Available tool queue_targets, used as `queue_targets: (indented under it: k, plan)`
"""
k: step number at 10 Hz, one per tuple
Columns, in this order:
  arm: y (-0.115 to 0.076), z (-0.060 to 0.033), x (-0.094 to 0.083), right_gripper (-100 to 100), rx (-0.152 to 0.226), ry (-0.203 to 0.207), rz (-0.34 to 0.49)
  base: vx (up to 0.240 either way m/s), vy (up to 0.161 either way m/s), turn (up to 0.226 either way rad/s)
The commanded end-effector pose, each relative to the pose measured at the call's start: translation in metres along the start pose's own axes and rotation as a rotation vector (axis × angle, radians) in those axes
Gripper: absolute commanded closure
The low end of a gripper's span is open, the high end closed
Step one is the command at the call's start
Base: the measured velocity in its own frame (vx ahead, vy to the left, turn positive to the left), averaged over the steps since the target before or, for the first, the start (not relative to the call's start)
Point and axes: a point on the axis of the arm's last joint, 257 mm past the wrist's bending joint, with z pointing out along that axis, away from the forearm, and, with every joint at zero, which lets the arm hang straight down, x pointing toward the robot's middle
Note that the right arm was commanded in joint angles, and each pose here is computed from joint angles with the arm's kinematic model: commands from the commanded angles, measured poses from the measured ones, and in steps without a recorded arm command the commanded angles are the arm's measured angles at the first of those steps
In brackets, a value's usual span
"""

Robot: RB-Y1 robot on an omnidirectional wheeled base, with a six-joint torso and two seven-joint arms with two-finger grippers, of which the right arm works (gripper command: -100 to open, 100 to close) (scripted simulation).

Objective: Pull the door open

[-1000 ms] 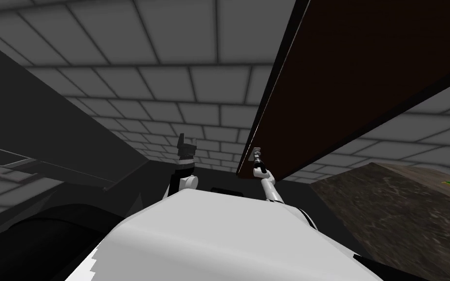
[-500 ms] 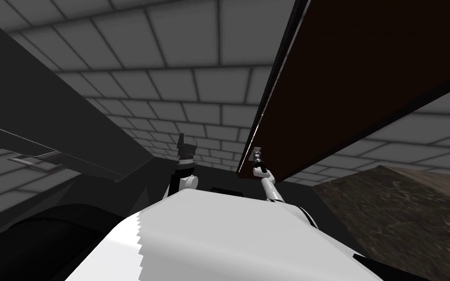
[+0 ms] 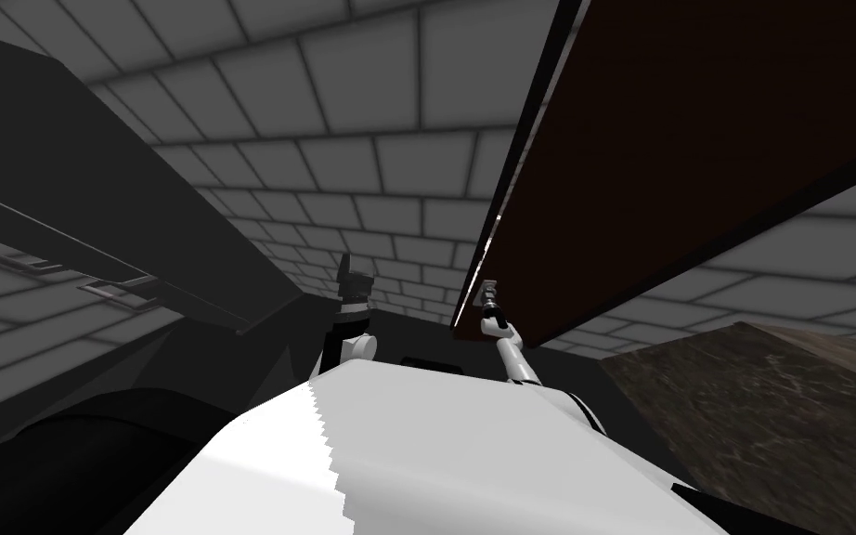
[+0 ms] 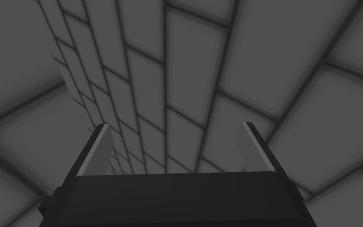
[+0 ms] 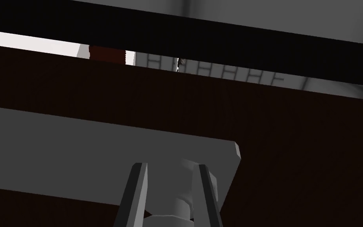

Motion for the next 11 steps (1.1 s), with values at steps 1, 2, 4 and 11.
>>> queue_targets:
  k: [1, 2, 4, 11]
  plan:
    - [-0.002, -0.0018, -0.018, 100, 0.000, -0.025, 0.070, -0.082, -0.042, 0.130]
    - [-0.002, -0.0018, -0.018, 100, 0.000, -0.025, 0.086, -0.067, -0.054, 0.058]
    - [0.001, -0.0003, -0.015, 100, -0.013, -0.021, 0.184, -0.081, -0.064, 0.118]
    - [0.008, 0.0026, -0.010, 100, -0.037, -0.011, 0.416, -0.057, -0.042, 0.083]
